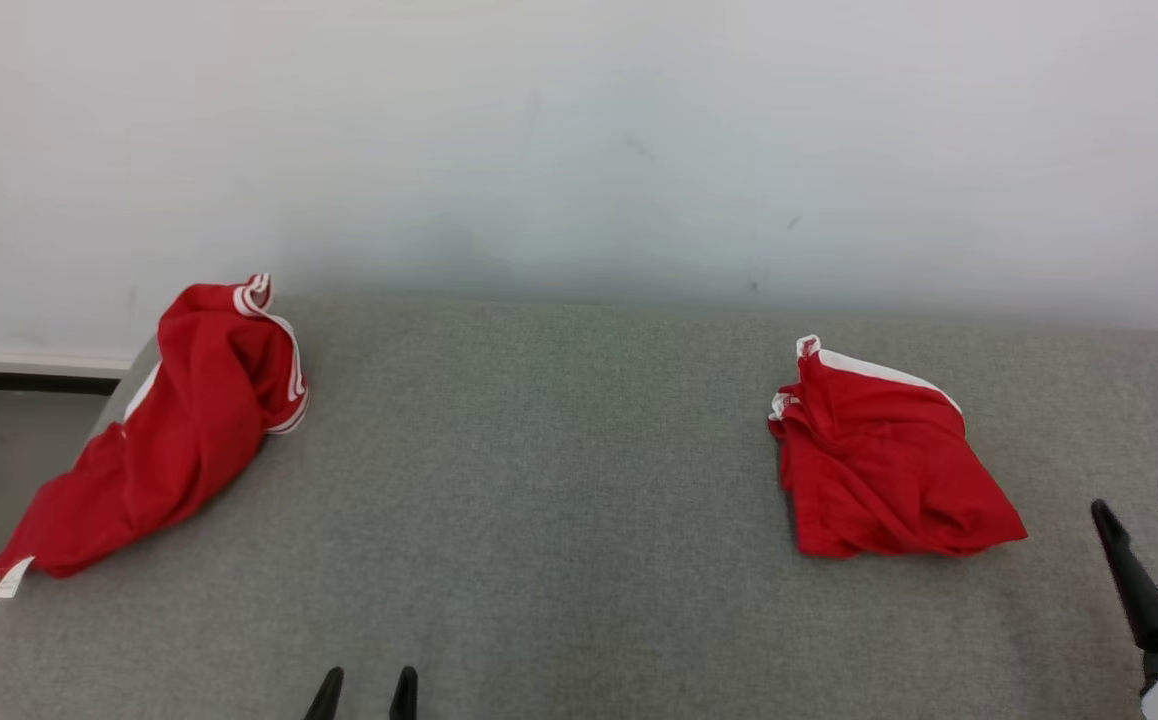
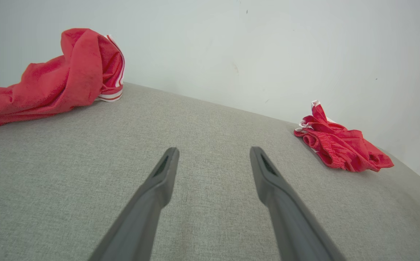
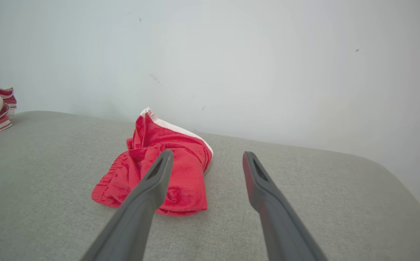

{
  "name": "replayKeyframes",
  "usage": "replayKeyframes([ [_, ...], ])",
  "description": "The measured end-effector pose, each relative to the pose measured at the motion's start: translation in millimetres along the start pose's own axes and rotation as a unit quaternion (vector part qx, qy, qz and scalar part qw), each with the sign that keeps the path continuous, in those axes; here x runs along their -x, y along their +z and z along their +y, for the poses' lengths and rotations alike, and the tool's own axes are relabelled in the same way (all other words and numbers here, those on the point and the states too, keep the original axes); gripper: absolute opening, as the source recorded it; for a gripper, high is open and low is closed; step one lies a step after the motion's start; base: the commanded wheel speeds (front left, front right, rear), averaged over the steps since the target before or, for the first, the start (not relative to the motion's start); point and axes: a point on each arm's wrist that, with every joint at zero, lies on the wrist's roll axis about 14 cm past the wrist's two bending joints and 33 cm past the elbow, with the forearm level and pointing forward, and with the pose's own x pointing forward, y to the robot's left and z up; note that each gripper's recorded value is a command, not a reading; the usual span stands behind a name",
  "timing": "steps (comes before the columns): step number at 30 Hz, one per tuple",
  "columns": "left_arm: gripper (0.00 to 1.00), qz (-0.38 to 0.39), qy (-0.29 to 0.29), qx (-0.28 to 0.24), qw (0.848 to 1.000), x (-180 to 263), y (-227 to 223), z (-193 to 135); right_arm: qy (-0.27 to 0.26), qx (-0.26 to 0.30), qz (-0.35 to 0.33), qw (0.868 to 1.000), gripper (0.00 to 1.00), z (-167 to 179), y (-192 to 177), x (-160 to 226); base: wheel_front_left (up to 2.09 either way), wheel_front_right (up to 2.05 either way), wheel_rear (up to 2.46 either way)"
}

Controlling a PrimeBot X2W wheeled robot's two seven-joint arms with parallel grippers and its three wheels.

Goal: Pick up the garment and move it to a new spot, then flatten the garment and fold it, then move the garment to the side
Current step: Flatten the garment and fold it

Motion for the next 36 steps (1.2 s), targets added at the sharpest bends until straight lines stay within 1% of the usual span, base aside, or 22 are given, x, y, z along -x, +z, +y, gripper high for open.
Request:
replayKeyframes([
  [3,1.00,-0.007,-0.001,-0.004,1.000,1,4,0,-0.036,0.022,-0.030,0.999,1.00,-22,10,19,0.00,0.00,0.00],
  [6,1.00,-0.011,0.002,-0.008,1.000,3,7,1,-0.064,0.039,-0.041,0.996,1.00,-35,9,38,0.00,0.00,0.00],
  [8,1.00,-0.014,0.003,-0.008,1.000,4,8,2,-0.081,0.042,-0.053,0.994,1.00,-41,11,46,0.00,0.00,0.00],
  [12,1.00,-0.013,0.004,-0.013,1.000,4,9,3,-0.092,0.041,-0.063,0.993,1.00,-38,10,52,0.00,0.00,0.00],
  [15,1.00,-0.014,0.007,-0.020,1.000,3,9,5,-0.090,0.045,-0.068,0.993,1.00,-34,12,47,0.00,0.00,0.00],
  [18,1.00,-0.013,0.010,-0.025,1.000,2,9,8,-0.075,0.049,-0.060,0.994,1.00,-25,13,35,0.00,0.00,0.00],
  [22,1.00,-0.011,0.007,-0.038,0.999,-8,10,9,-0.053,0.064,-0.049,0.995,1.00,-16,22,4,0.00,0.00,0.00],
  [23,1.00,-0.012,0.005,-0.042,0.999,-13,11,10,-0.046,0.071,-0.042,0.996,0.89,-14,21,-6,0.00,0.00,0.00],
  [24,1.00,-0.013,0.005,-0.045,0.999,-18,12,11,-0.040,0.073,-0.035,0.996,0.44,-12,20,-17,0.00,0.00,0.00],
  [25,1.00,-0.014,0.005,-0.049,0.999,-23,12,12,-0.036,0.075,-0.024,0.996,0.02,-10,17,-27,0.00,0.00,0.00],
  [26,1.00,-0.013,0.006,-0.054,0.998,-26,12,14,-0.030,0.079,-0.008,0.996,0.00,-8,10,-36,0.00,0.00,0.00],
  [29,1.00,-0.007,0.011,-0.069,0.998,-35,10,21,-0.018,0.089,0.029,0.995,0.00,-6,-11,-60,0.00,0.00,0.00],
  [30,1.00,-0.009,0.018,-0.074,0.997,-40,11,27,-0.013,0.090,0.048,0.995,0.00,-5,-23,-74,0.00,0.00,0.00],
  [36,1.00,0.004,0.039,-0.082,0.996,-44,6,43,0.000,0.092,0.102,0.991,0.00,-1,-65,-98,0.00,0.00,0.00],
])
